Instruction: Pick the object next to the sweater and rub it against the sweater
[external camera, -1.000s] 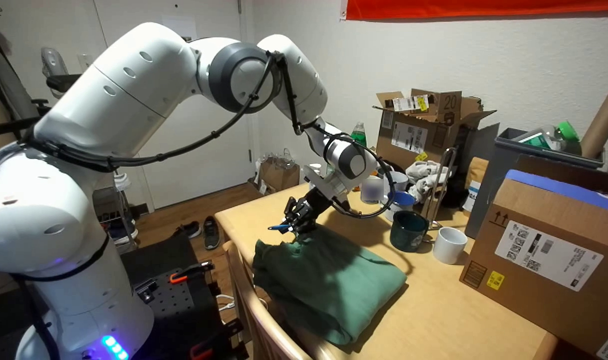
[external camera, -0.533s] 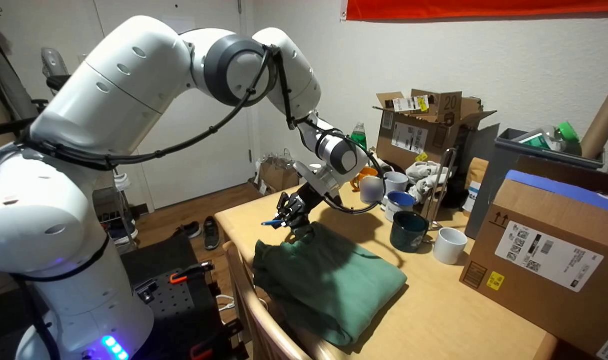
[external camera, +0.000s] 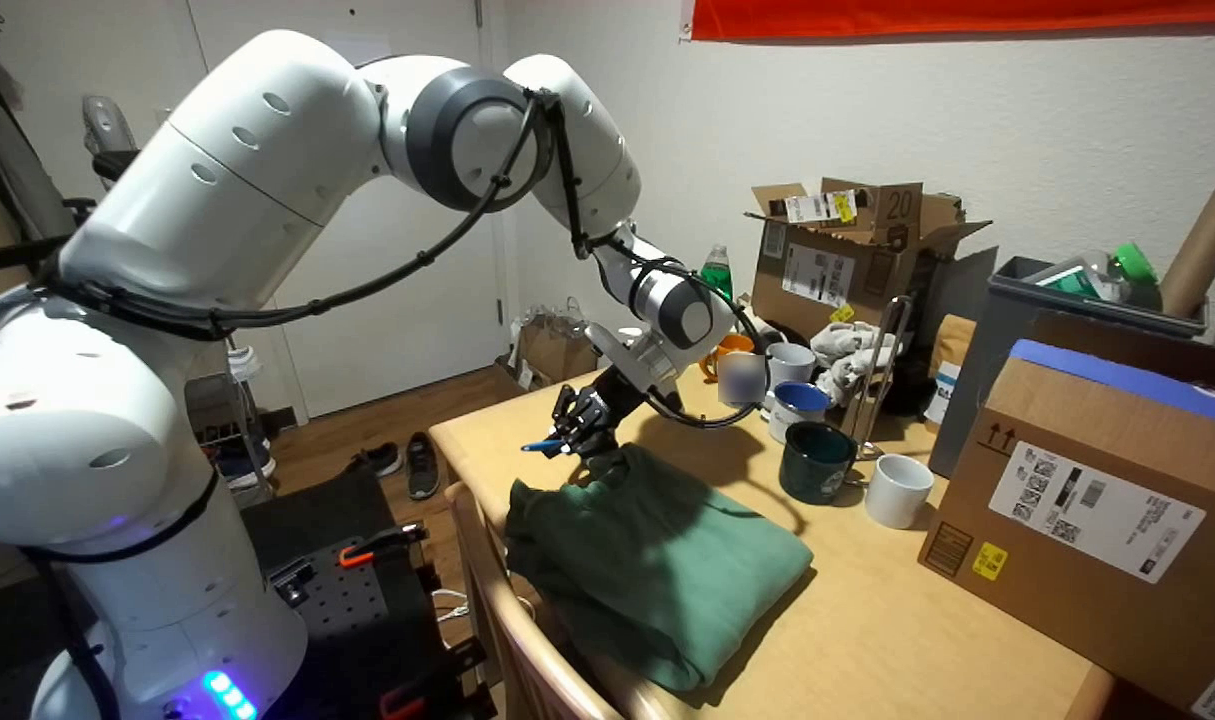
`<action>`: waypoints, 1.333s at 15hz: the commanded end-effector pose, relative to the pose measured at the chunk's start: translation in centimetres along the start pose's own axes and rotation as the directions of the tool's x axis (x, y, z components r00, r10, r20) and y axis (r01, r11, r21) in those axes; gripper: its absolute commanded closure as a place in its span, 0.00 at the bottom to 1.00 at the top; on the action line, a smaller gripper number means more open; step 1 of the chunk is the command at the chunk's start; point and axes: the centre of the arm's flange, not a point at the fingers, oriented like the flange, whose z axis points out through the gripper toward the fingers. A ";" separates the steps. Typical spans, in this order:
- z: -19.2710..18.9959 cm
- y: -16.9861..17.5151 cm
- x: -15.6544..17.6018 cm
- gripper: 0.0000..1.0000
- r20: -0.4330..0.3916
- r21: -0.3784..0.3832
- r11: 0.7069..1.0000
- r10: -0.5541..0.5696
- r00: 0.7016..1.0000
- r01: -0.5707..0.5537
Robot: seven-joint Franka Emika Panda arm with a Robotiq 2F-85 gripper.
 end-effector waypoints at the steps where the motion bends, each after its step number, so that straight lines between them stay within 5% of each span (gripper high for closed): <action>1: 0.1 -0.2 0.5 0.97 -0.009 -0.004 1.000 -0.006 1.000 0.006; 13: 0.1 -4.4 6.3 0.97 -0.123 -0.039 0.996 -0.086 0.989 0.082; 20: 1.1 -5.4 6.6 0.97 -0.148 -0.064 0.995 -0.079 0.986 0.070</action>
